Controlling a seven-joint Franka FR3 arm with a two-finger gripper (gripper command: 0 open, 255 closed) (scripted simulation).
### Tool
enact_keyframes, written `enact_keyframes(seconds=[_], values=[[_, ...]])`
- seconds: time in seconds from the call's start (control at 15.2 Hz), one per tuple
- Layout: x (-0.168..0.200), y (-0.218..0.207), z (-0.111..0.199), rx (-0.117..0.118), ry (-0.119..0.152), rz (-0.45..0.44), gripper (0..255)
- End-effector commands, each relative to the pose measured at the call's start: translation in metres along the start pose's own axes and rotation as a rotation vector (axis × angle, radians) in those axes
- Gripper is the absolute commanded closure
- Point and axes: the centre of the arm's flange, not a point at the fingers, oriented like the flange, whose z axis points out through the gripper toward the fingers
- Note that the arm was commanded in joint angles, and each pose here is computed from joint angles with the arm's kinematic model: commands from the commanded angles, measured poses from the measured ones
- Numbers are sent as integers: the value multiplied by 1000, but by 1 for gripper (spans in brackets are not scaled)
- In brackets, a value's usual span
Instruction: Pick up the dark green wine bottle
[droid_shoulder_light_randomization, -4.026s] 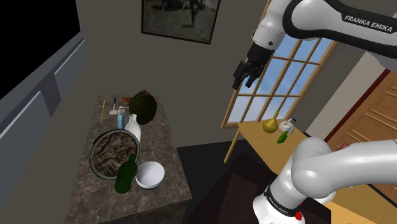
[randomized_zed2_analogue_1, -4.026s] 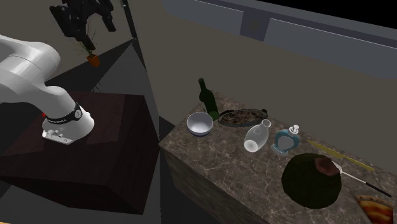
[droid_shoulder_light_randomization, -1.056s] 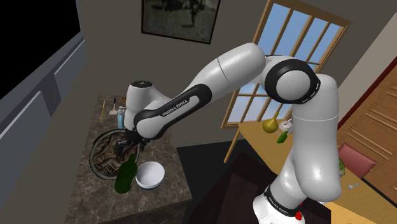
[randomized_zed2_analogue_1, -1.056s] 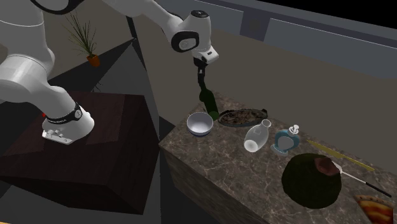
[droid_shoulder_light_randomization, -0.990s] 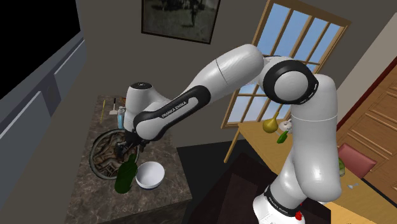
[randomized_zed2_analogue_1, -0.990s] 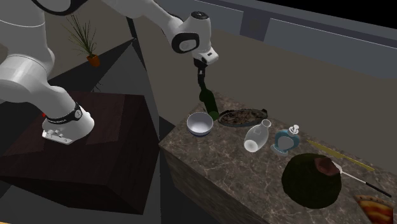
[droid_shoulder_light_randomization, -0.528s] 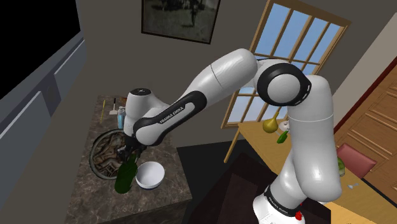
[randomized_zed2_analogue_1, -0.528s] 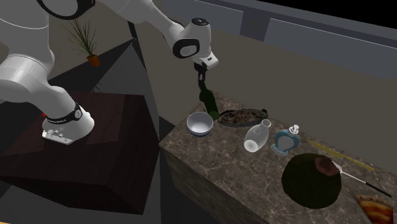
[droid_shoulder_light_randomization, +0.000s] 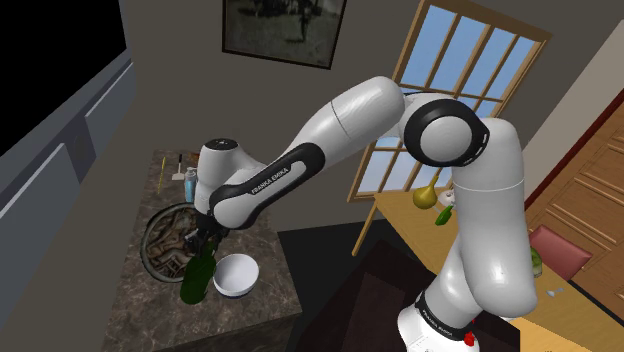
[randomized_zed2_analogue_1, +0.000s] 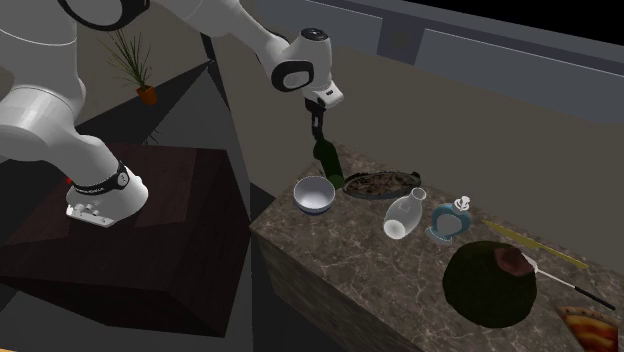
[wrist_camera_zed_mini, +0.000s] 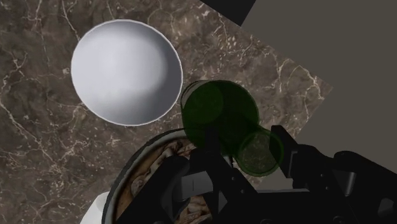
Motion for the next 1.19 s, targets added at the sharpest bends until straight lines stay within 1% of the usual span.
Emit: enact_keyframes(seconds=[0.0,0.99,1.12], values=[[0,0,1,-1,-1,0,255],[3,-8,-78,-1,-1,0,255],[3,-8,-79,-1,-1,0,255]])
